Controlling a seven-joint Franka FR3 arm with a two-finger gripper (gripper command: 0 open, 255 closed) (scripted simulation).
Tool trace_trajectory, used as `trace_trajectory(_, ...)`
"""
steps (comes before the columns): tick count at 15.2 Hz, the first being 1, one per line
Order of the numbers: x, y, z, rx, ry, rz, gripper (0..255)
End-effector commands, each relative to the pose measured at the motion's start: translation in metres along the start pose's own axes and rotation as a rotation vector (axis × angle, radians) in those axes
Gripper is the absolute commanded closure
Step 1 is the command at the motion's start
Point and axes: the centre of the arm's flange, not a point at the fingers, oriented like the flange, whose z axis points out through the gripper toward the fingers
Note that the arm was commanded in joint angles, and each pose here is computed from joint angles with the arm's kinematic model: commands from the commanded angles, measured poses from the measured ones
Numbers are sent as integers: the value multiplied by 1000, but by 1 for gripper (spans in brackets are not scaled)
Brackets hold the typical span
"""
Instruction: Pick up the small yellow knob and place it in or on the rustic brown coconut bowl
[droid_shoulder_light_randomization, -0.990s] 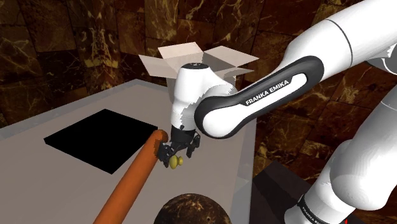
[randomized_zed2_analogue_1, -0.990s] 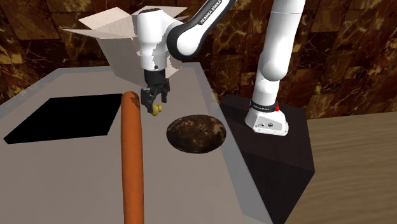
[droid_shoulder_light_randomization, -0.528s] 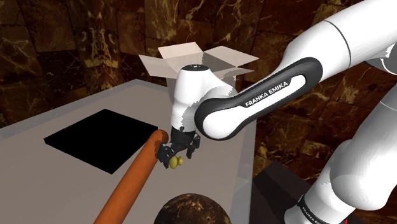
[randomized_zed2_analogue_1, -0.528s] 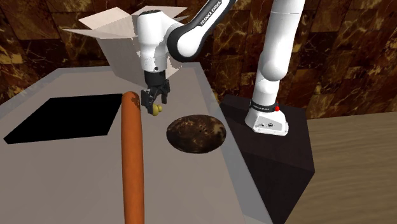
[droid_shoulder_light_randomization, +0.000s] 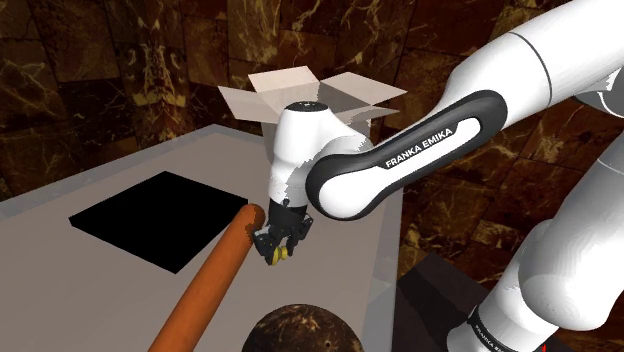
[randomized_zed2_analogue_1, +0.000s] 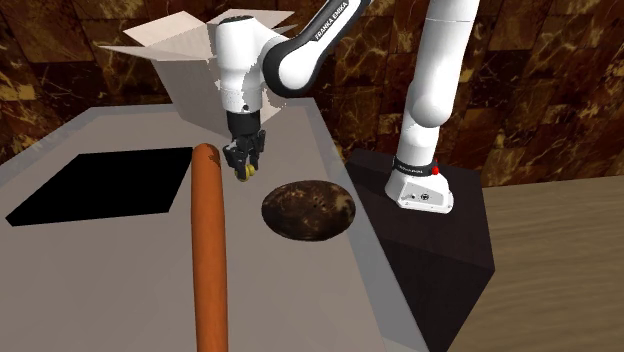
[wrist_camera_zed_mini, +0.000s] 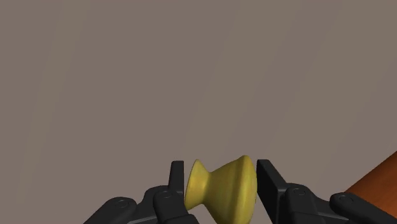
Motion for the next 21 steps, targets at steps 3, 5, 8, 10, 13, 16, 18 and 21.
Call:
trace_trajectory(3, 0, 0, -5, 0, 0, 0, 255)
trace_trajectory(5, 1, -1, -16, 0, 0, 0, 255)
trace_trajectory(8, 1, -2, -31, 0, 0, 0, 255)
trace_trajectory(10, 2, -2, -42, 0, 0, 0, 255)
trace_trajectory(13, 2, -3, -58, 0, 0, 0, 255)
trace_trajectory(16, 3, -4, -74, 0, 0, 0, 255)
trace_trajectory(18, 3, -5, -84, 0, 0, 0, 255)
trace_trajectory(21, 4, -5, -100, 0, 0, 0, 255)
